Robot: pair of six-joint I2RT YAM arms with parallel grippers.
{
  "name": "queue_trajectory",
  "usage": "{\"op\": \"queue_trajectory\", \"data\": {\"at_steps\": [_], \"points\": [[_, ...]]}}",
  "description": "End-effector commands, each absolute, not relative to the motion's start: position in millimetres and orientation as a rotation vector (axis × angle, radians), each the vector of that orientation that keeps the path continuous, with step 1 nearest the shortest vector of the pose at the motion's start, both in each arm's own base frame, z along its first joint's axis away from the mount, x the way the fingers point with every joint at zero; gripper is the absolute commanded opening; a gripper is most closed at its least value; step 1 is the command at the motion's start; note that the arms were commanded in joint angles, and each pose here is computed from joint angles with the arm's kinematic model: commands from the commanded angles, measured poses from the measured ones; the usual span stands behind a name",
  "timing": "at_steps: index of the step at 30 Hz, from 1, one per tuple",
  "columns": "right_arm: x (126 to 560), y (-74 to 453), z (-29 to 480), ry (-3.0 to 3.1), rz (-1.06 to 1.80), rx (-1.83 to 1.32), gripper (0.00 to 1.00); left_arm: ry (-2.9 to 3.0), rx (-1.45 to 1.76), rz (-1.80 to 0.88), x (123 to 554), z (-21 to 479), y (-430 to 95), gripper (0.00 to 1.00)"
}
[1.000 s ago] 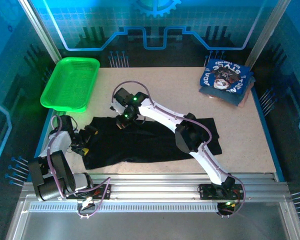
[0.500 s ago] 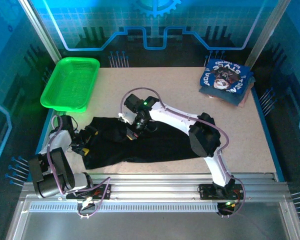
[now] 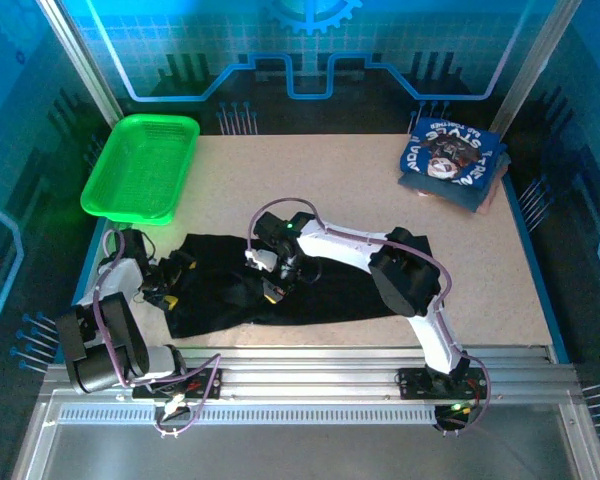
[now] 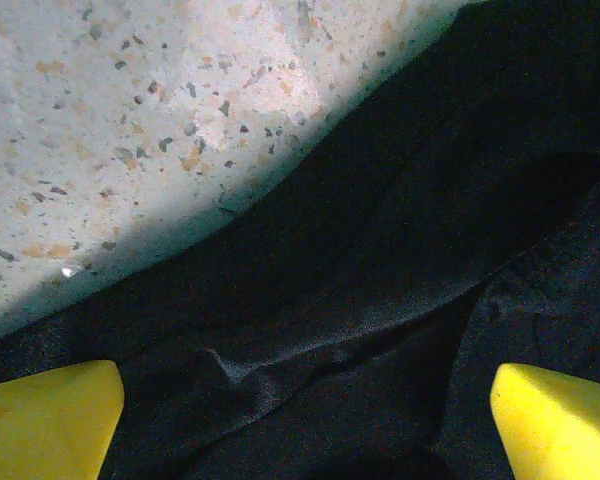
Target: Fold and stack the t-shirts
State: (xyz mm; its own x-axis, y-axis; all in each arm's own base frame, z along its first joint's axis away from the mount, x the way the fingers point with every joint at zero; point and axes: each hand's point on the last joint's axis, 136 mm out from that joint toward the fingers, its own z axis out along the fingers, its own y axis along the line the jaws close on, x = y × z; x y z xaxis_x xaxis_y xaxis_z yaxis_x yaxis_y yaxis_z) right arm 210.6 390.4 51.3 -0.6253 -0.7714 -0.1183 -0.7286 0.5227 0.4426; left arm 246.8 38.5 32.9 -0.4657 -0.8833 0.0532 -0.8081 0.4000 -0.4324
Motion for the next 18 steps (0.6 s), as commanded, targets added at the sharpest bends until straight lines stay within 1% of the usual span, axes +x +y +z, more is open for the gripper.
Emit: {"op": "queue_trajectory", "data": {"at_steps": [1,6,9,15,18], "points": [[209.4,391.7,66.2,-2.698,-0.729,1.281,0.00,2.440,-1.430,-0.658,255.1,59.8,36.8,0.96],[226.2,391.9,71.0,-2.761,-0.745,1.208,0.00,2.460,-1.302,-0.714,254.3,93.4,13.7,0.96],[229.9,394.4,71.9,-2.764,-0.751,1.198,0.00,2.515,-1.257,-0.741,243.3,100.7,-8.9,0.96],[238.5,393.9,68.9,-2.779,-0.760,1.143,0.00,2.583,-1.338,-0.811,199.9,89.4,-43.1,0.90],[240.2,393.4,68.7,-2.777,-0.772,1.140,0.00,2.642,-1.357,-0.798,180.2,75.9,-53.5,0.84]]}}
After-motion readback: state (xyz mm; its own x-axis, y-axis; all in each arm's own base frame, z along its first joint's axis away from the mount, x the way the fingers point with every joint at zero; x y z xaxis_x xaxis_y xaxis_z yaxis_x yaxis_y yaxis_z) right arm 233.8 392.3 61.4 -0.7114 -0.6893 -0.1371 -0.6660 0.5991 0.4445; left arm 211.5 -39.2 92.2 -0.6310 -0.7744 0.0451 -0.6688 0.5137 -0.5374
